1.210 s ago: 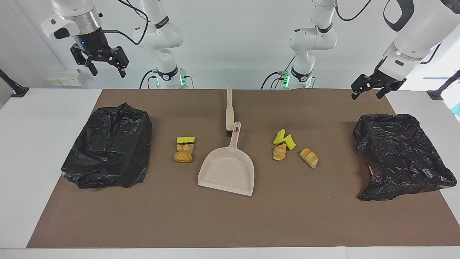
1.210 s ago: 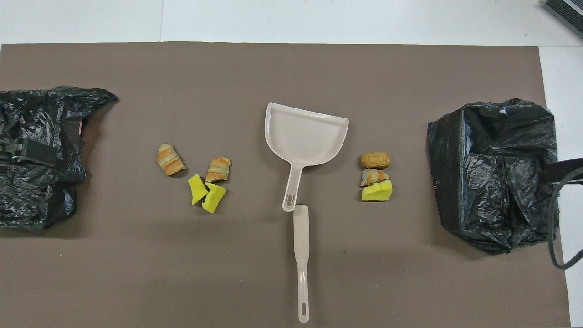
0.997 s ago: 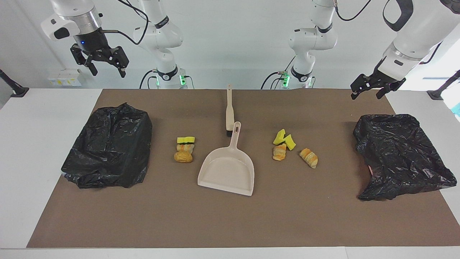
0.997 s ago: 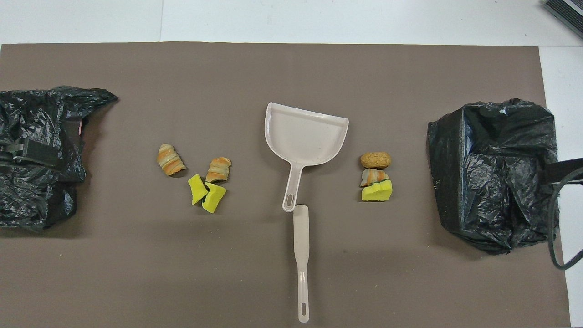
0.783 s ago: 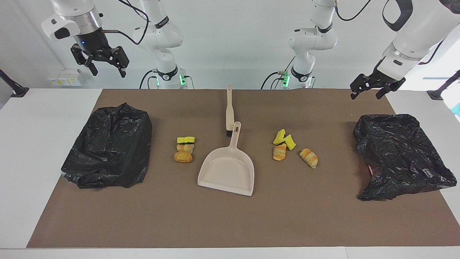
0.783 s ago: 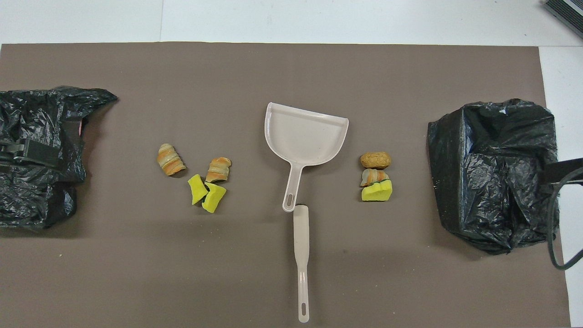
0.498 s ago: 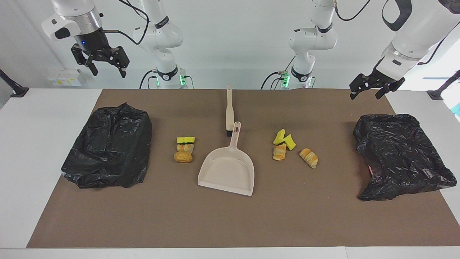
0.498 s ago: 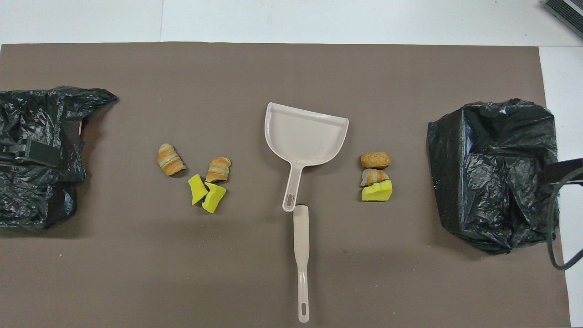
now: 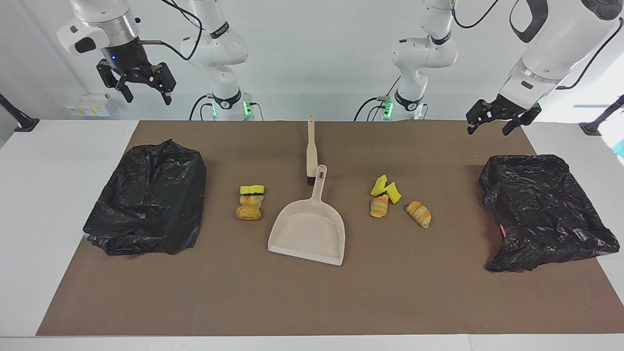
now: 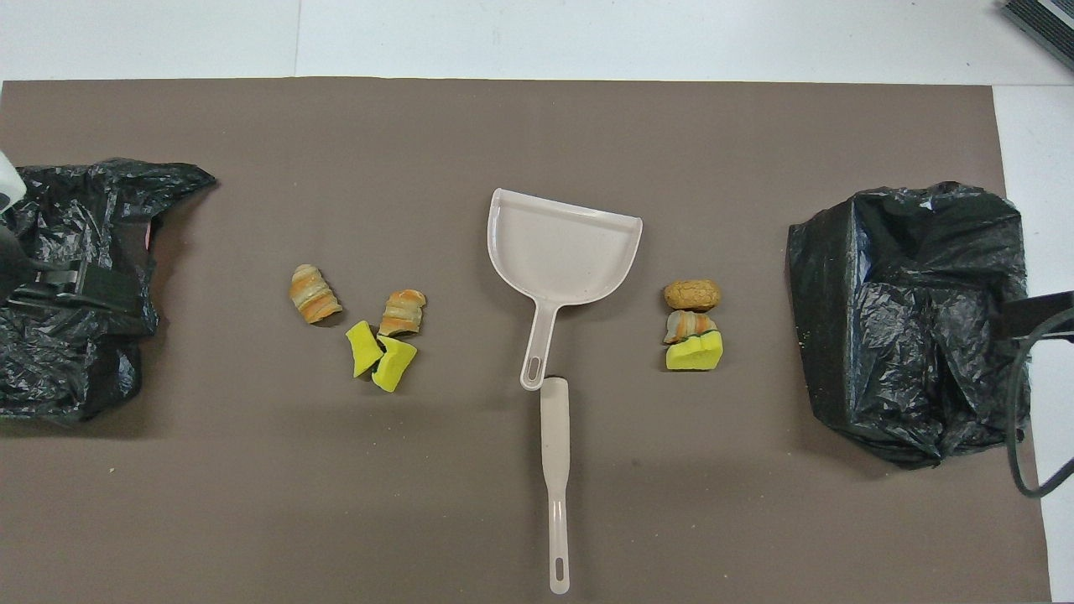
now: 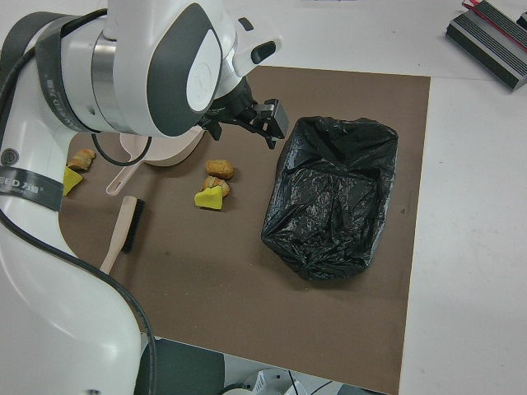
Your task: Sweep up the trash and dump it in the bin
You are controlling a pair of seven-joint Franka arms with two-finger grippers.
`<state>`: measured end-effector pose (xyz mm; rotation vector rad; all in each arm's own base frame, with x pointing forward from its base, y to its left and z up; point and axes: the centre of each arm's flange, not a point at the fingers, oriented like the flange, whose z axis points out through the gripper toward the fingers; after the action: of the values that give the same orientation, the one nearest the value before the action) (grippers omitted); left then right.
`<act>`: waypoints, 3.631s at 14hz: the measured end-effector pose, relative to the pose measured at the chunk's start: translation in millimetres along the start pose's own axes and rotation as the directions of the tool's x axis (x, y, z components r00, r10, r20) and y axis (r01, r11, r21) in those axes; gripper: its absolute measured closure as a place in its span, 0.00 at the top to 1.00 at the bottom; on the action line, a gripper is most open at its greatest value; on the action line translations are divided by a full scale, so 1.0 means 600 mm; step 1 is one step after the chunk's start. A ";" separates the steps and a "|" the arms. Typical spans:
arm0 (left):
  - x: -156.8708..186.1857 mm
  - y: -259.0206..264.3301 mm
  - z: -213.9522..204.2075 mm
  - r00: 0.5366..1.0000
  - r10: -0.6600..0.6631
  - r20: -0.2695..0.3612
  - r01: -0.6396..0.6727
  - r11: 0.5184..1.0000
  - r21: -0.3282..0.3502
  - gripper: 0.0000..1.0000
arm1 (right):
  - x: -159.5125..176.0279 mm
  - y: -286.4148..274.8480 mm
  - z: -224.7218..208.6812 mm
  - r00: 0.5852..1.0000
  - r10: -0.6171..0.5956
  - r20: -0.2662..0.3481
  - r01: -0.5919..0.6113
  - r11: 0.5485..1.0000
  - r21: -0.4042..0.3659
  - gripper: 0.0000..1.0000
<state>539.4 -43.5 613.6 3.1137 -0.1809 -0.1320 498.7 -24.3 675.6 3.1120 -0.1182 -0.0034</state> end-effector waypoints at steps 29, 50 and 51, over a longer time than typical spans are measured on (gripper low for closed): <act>-0.342 0.740 0.468 0.991 0.122 -0.062 -0.123 0.992 -0.018 1.00 | -0.020 -0.038 0.074 0.996 -0.045 0.080 0.046 0.999 -0.005 1.00; -0.327 0.717 0.493 0.999 0.038 -0.019 -0.037 0.999 0.030 0.27 | -0.015 -0.042 0.079 0.997 -0.050 0.058 0.050 0.999 -0.005 1.00; -0.316 0.700 0.485 1.000 0.014 -0.003 -0.014 0.999 0.044 0.27 | -0.013 -0.045 0.081 0.997 -0.052 0.049 0.053 0.999 -0.002 1.00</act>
<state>279.0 -442.6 349.9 3.1557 -0.2082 -0.1247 493.1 1.7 626.2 3.1113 -0.0374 -0.0812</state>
